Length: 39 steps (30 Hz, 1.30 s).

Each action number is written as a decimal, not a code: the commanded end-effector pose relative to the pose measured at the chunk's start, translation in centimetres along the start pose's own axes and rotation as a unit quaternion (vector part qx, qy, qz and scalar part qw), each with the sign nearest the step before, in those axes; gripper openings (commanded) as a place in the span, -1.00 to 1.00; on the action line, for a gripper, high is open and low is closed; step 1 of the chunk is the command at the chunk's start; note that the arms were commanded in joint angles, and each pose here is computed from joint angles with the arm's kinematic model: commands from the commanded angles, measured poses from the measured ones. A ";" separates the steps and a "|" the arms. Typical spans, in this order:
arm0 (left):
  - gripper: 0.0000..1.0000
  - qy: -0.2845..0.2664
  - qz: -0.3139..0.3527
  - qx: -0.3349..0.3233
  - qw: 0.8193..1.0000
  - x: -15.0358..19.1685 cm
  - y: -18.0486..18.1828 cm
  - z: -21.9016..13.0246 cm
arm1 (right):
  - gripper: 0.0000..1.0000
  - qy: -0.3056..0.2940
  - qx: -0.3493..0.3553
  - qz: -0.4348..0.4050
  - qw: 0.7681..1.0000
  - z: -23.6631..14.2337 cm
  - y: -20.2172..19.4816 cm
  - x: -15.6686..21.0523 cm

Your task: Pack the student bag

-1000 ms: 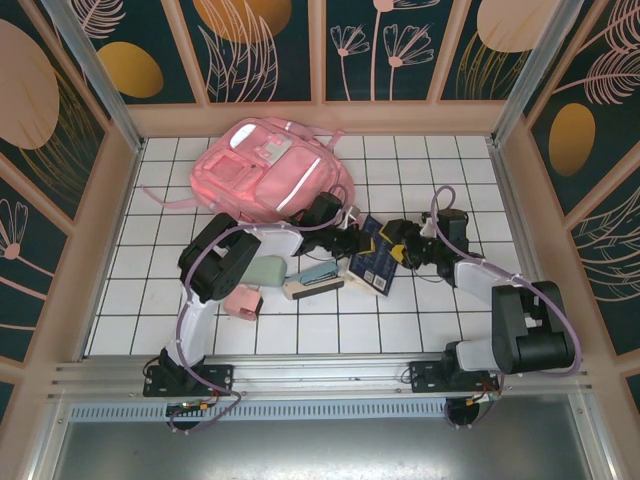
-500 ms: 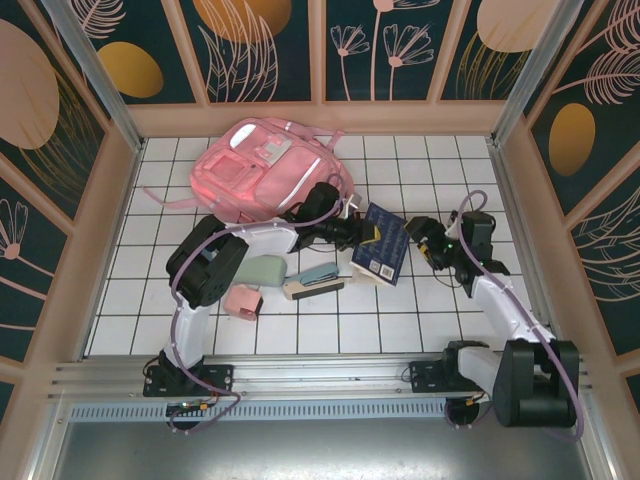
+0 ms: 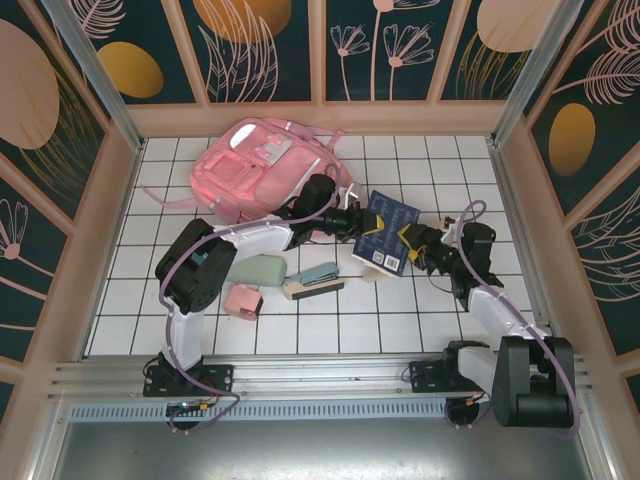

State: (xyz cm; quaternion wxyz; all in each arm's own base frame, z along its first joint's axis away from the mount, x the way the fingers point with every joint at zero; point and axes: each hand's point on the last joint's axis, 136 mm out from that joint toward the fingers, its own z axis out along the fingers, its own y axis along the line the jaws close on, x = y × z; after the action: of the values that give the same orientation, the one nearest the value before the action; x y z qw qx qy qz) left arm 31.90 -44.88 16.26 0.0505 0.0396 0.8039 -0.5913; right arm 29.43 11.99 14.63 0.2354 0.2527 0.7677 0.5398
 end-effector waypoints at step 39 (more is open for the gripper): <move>0.51 0.011 -0.063 0.104 0.993 0.1 0.0 -1.2 | -1.00 -0.025 -0.089 -0.032 0.995 -3.1 9.3 -0.4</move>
State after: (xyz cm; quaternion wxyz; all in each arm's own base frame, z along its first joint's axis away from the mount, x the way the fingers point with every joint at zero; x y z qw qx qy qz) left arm 32.29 -43.51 16.36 0.0076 -0.0112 0.7524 -0.6585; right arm 29.57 11.62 21.86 0.2789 0.2516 0.7377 0.5610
